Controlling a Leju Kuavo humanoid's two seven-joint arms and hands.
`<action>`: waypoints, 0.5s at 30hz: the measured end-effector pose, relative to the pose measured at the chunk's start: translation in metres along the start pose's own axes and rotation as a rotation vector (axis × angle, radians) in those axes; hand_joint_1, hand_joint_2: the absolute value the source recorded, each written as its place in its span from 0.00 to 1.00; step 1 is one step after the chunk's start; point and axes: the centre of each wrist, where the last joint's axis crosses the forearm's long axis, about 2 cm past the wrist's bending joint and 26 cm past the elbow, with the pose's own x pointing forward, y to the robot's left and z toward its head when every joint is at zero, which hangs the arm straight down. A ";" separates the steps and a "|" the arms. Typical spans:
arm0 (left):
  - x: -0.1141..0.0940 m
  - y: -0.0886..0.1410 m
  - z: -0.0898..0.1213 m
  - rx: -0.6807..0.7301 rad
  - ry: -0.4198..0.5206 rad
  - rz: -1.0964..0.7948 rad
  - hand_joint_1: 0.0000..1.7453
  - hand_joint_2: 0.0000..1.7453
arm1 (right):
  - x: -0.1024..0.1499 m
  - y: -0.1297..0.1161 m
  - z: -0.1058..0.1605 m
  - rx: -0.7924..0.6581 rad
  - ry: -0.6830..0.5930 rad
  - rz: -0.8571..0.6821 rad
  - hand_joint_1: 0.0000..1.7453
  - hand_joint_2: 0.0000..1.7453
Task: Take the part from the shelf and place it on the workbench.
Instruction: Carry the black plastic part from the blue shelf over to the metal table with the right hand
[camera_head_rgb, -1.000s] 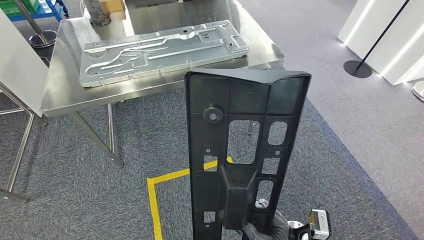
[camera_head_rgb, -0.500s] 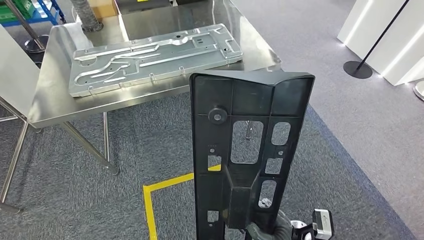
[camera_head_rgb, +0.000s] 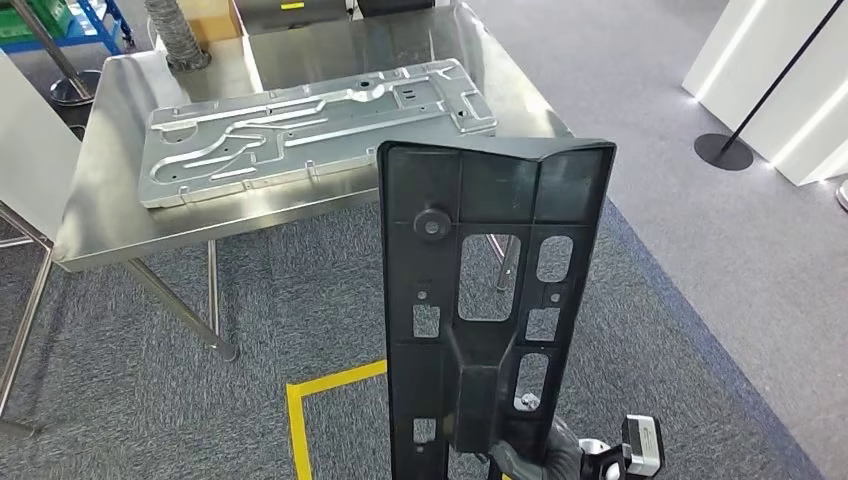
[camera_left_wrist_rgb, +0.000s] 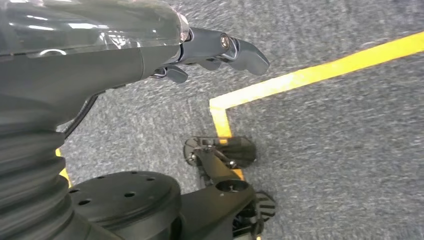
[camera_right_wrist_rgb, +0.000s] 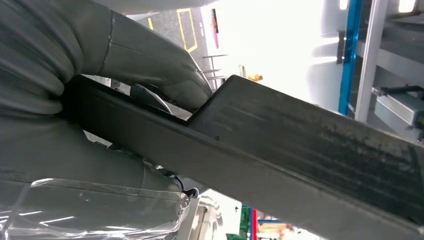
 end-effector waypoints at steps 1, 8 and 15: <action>0.000 0.000 0.000 0.000 0.000 0.000 0.00 1.00 | 0.000 0.000 0.000 0.000 0.000 -0.001 1.00 1.00; 0.003 0.000 -0.001 0.001 -0.005 0.000 0.00 1.00 | 0.000 -0.001 0.001 0.005 0.002 0.000 1.00 1.00; 0.000 0.002 0.000 0.004 0.000 0.000 0.00 1.00 | 0.000 -0.002 0.001 0.010 0.005 -0.005 1.00 1.00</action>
